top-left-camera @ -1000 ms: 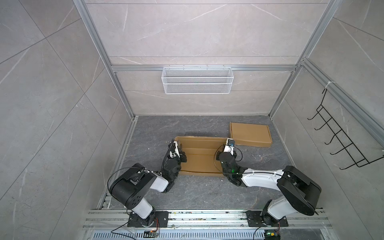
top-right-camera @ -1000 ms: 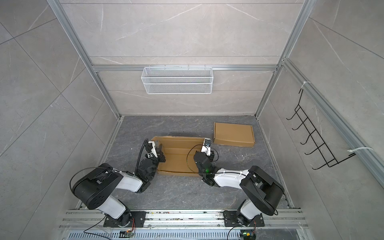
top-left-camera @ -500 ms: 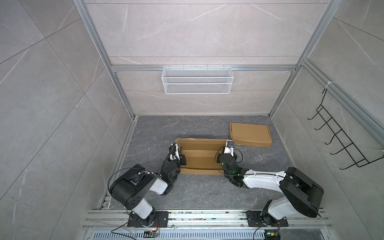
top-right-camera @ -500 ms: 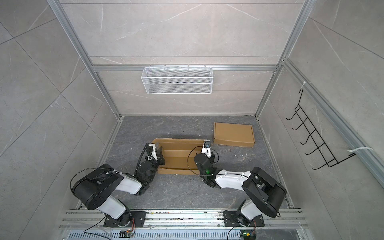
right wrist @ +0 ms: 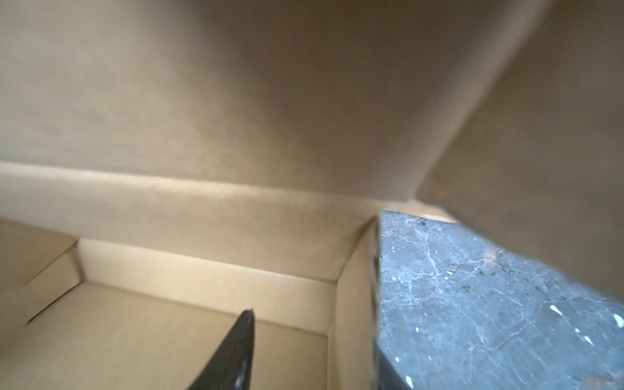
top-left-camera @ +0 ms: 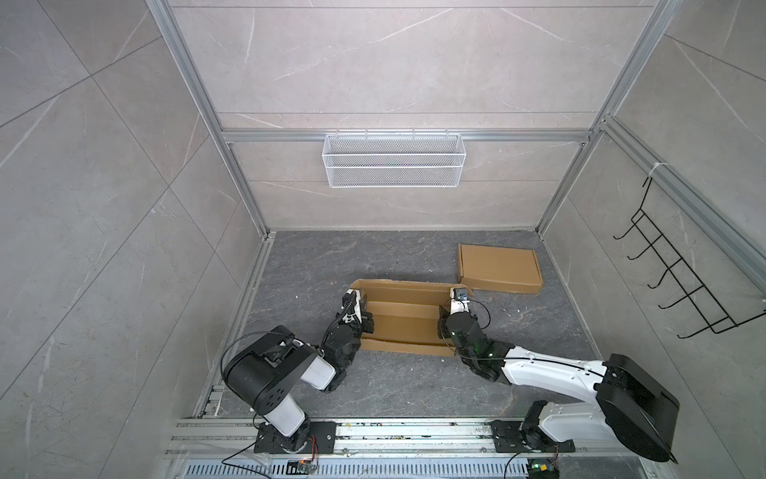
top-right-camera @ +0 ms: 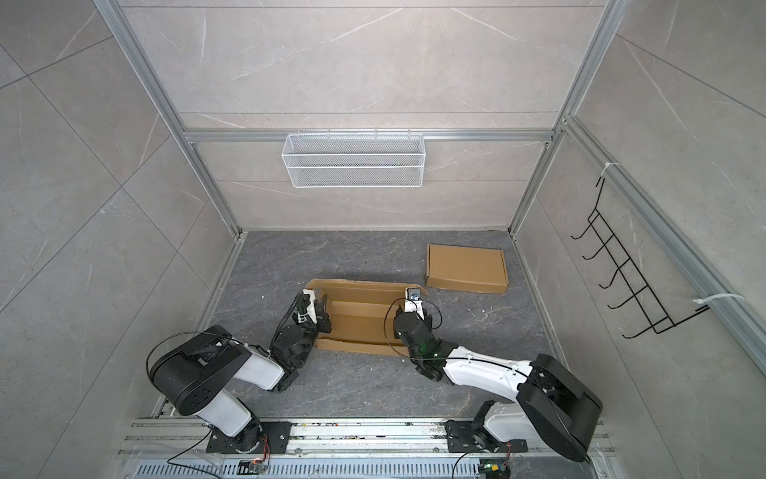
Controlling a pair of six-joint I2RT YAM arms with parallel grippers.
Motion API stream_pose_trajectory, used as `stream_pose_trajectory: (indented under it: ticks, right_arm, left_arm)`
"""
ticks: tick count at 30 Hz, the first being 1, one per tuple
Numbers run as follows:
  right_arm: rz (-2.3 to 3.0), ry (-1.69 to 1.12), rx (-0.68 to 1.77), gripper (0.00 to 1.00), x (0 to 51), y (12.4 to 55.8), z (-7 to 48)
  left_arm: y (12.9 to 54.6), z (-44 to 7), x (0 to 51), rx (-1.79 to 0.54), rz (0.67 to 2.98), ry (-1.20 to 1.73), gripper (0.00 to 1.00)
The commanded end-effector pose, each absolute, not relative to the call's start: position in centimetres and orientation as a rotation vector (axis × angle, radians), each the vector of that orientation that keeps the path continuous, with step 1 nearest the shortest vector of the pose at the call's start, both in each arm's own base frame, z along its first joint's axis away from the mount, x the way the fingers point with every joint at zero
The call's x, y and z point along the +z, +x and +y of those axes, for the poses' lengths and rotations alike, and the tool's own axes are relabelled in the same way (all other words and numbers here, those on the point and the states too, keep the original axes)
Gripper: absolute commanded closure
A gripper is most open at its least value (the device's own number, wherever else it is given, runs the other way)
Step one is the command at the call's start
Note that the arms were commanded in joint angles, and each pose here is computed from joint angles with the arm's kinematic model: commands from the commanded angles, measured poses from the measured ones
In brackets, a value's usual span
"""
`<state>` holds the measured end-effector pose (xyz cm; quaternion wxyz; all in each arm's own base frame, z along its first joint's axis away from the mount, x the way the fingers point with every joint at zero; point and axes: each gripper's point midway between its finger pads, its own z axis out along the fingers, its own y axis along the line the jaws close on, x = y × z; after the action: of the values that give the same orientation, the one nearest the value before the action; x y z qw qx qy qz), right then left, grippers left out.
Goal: Fold the paper box
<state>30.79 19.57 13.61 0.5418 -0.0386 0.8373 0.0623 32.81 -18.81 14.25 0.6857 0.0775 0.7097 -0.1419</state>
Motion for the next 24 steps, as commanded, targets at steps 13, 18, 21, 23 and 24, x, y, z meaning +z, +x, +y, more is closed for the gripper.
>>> stream_pose_trajectory:
  ticks: [13, 18, 21, 23, 24]
  right_arm:
    - [2.048, -0.366, 0.263, 0.46, 15.9, 26.7, 18.1]
    - [2.035, -0.568, 0.256, 0.46, 19.3, 24.0, 17.5]
    - [2.021, -0.673, 0.261, 0.46, 21.5, 23.1, 17.7]
    - [2.026, -0.768, 0.242, 0.46, 22.7, 22.9, 18.2]
    - [2.036, -0.808, 0.230, 0.46, 23.3, 23.0, 18.6]
  left_arm:
    - [31.6, -19.5, 9.6, -0.251, 1.710, 0.349, 1.00]
    - [31.7, -19.7, 9.7, -0.240, 1.703, 0.360, 1.00]
    - [31.8, -19.8, 9.6, -0.238, 1.702, 0.369, 1.00]
    - [31.9, -19.9, 9.4, -0.233, 1.701, 0.375, 1.00]
    - [31.9, -19.9, 9.3, -0.228, 1.701, 0.379, 1.00]
